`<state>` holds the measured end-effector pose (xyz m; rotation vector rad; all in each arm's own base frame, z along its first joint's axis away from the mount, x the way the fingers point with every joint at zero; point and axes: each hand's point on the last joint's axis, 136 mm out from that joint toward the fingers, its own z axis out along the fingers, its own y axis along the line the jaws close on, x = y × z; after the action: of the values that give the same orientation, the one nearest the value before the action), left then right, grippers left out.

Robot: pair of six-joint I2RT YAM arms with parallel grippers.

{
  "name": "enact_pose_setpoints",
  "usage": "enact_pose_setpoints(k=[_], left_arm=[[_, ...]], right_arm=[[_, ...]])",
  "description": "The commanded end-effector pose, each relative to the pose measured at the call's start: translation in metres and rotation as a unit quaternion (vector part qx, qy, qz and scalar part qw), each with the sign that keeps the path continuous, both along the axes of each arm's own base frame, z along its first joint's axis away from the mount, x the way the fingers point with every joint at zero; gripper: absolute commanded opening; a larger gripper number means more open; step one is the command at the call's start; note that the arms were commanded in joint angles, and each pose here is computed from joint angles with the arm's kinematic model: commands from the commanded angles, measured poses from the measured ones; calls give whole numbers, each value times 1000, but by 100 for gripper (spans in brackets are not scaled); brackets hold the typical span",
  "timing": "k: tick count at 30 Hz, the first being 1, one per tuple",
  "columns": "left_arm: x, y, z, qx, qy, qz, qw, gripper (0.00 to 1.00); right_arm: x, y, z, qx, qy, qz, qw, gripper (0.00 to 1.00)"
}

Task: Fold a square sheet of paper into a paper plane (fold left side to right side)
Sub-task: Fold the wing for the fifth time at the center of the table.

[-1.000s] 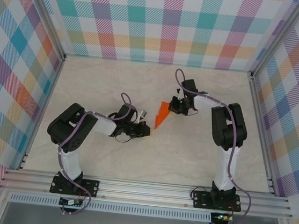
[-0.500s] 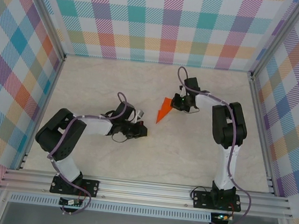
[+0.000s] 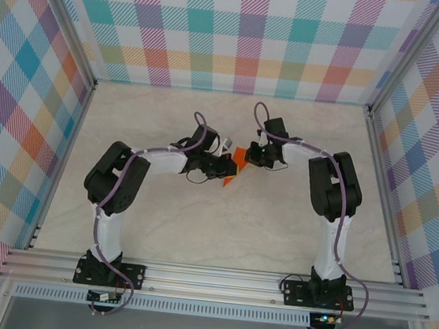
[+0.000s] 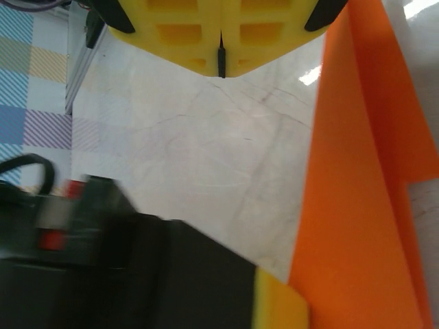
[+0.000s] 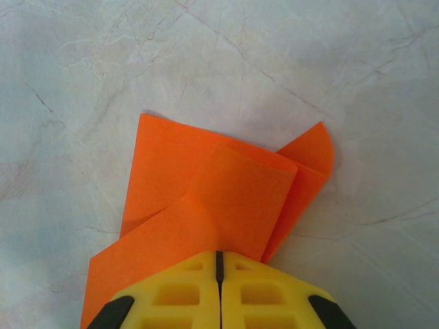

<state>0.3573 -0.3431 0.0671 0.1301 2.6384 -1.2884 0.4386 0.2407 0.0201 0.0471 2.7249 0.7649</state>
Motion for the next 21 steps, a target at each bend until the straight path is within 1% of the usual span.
enact_pose_setpoints(k=[1,4,13,21], left_arm=[[2,-2,-10,8,15,-13,1000,0],[-1,-2,-21,11,27,-16,999,0],[-22,18,-51,50,50,-12,997,0],[-42,31,-63,63,63,-8,996,0]], right_arm=[[-28,-2,-21,-17,53,9,998,6],[-29,-3,-23,-19,55,10,998,6],[-30,-7,-25,-32,58,9,998,6],[-31,-9,-29,-42,66,8,997,6]])
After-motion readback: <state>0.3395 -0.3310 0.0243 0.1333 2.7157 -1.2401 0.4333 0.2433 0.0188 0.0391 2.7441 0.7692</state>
